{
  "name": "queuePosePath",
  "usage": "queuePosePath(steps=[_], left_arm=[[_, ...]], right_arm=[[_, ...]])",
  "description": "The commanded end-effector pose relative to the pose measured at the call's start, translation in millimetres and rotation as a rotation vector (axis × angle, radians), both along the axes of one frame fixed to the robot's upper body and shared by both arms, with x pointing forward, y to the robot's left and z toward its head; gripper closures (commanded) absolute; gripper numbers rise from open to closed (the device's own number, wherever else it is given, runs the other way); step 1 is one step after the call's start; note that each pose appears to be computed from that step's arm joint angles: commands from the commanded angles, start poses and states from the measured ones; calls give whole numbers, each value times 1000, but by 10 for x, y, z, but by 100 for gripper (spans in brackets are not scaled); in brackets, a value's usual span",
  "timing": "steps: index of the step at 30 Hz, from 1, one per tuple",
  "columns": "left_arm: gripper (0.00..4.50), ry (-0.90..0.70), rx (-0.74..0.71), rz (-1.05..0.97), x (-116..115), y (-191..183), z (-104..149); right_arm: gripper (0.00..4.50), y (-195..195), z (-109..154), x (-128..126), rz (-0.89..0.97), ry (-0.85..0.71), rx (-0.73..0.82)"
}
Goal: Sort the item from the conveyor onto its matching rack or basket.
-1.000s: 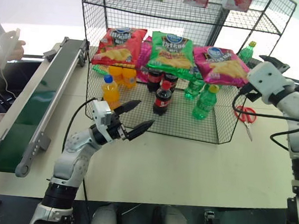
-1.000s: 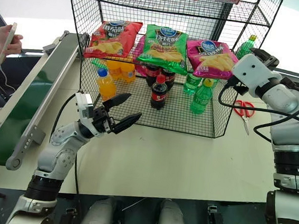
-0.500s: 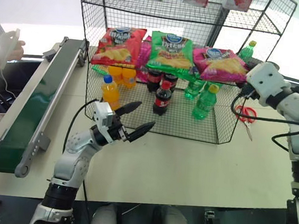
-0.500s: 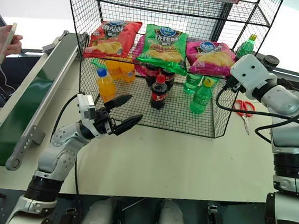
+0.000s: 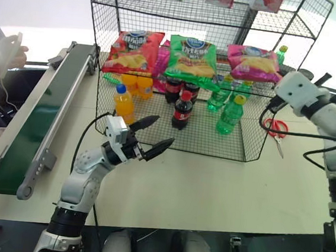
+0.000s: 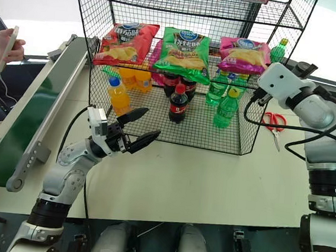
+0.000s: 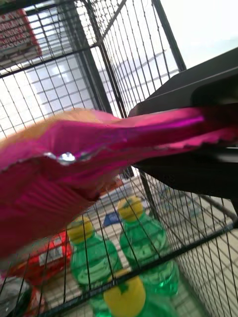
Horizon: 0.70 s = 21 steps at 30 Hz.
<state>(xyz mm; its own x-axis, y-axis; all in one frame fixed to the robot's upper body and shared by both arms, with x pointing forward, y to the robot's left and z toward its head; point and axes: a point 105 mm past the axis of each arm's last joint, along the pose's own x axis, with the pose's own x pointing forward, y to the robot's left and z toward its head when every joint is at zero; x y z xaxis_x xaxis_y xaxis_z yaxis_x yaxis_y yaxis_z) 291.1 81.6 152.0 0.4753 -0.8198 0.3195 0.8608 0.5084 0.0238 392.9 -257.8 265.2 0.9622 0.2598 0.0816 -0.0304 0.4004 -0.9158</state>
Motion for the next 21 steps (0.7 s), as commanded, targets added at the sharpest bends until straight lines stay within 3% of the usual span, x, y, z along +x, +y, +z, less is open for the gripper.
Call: queuePosePath(steps=[1,6,11,13,16,21], left_arm=[[0,-51,2,-13,-47,-38,101],[0,-53,3,-1,-43,-16,109],[0,-47,2,7,-45,-5,98],[0,-45,2,5,-49,-12,87],[0,-41,3,-3,-55,-34,69],[0,-42,5,-9,-47,-49,70]], right_arm=[[444,1,129,40,2,-61,-30],[444,-7,109,63,21,-46,-1],[233,-91,94,-26,45,18,20],[120,-107,77,-68,61,57,15],[4,-110,80,-133,92,95,8],[4,-51,8,-233,170,175,56]])
